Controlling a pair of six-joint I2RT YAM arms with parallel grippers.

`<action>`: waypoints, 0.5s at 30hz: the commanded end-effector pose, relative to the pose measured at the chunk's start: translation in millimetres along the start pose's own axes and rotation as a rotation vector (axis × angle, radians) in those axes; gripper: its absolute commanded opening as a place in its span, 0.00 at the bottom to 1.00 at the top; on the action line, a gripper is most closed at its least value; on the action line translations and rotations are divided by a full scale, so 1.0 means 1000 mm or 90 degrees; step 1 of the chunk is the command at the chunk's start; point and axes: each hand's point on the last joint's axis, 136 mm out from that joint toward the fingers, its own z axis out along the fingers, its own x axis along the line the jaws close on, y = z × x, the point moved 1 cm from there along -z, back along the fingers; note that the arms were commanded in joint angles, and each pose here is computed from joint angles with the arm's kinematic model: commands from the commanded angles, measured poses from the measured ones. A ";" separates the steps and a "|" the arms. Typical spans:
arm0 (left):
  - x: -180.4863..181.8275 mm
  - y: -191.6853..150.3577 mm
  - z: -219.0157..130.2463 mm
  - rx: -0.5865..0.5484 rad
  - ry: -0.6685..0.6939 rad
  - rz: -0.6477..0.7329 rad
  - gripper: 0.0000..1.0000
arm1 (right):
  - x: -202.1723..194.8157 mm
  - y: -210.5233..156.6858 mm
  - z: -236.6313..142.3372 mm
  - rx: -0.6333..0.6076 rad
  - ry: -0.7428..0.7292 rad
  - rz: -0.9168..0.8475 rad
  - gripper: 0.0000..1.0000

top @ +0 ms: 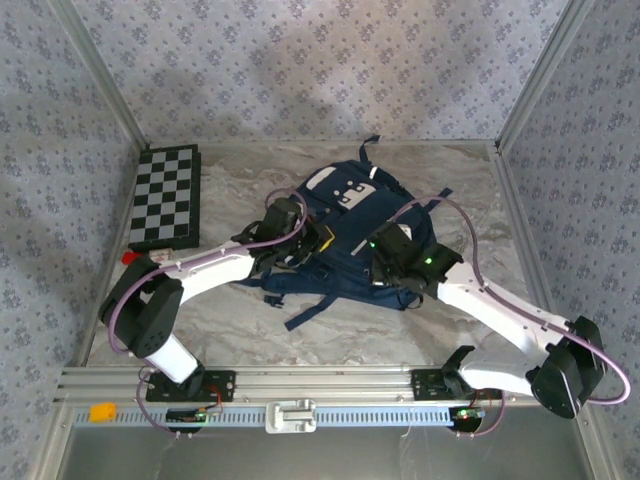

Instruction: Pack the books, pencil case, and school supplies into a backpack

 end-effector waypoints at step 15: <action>-0.067 0.104 0.004 0.007 -0.096 0.127 0.00 | 0.108 0.002 0.013 0.009 0.222 -0.121 0.00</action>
